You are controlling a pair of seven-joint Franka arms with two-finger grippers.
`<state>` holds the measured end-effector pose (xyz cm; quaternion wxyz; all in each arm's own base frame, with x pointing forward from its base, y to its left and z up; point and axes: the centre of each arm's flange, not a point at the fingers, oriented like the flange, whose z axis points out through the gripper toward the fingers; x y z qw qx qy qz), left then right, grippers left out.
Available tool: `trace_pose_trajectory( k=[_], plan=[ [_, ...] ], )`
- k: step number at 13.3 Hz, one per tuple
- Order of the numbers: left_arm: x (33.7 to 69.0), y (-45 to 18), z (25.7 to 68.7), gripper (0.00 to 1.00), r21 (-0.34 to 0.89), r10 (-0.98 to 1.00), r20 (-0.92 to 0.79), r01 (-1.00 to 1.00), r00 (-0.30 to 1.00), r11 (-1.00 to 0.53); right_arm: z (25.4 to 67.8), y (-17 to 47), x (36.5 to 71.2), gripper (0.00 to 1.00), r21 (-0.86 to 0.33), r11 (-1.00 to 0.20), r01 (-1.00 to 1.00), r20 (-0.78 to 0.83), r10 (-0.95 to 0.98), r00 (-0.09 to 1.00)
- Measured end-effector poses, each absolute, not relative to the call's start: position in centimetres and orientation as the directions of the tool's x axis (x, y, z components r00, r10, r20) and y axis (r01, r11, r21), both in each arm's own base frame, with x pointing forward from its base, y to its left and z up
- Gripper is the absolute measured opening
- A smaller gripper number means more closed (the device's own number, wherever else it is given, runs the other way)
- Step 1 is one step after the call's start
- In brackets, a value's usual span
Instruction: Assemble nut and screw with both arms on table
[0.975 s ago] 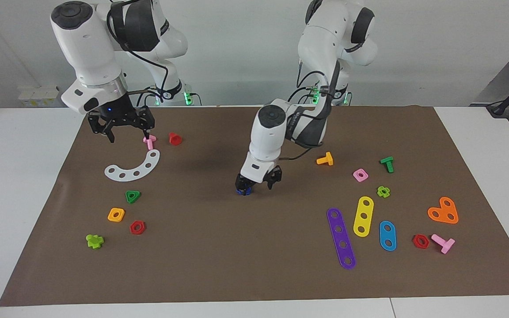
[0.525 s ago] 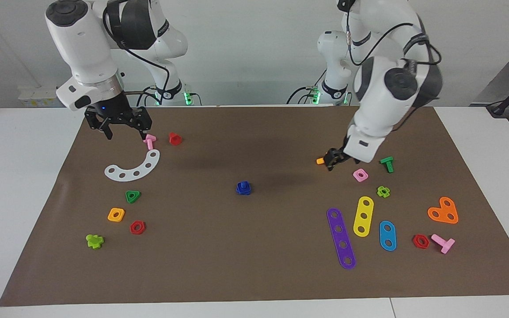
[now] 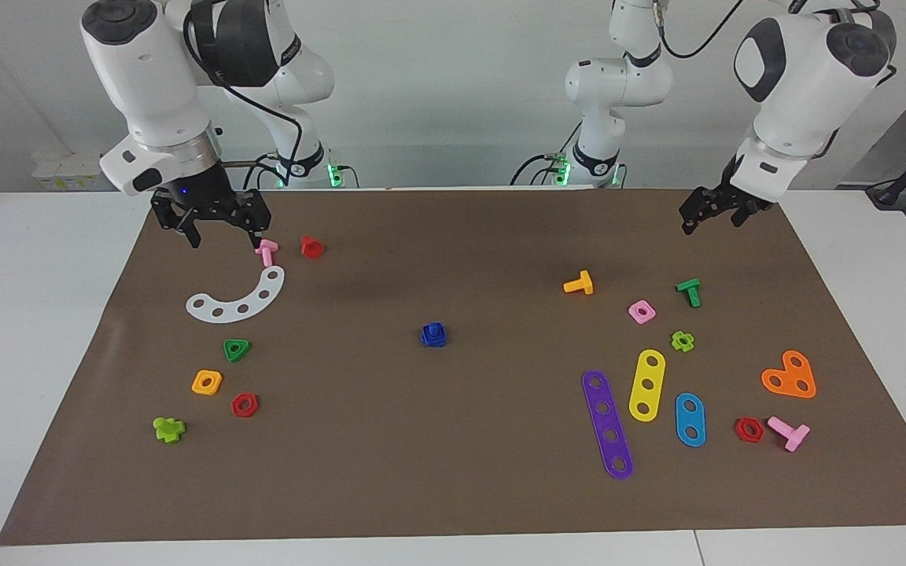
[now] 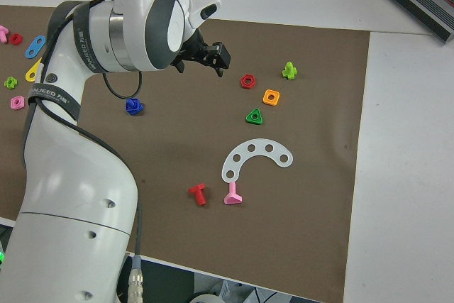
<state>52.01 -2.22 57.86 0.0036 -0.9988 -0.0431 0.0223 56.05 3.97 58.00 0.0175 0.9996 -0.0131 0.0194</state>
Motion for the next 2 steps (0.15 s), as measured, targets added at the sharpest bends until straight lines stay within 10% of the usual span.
trace_pose_trajectory(
  k=[2],
  plan=[
    [51.83,-2.56,59.23,1.0,-0.006,0.079,-0.013,0.079,0.997,-0.997,58.02,4.05,56.03,1.0,0.034,-0.999,-0.025,0.039,-0.024,0.999]
  ],
)
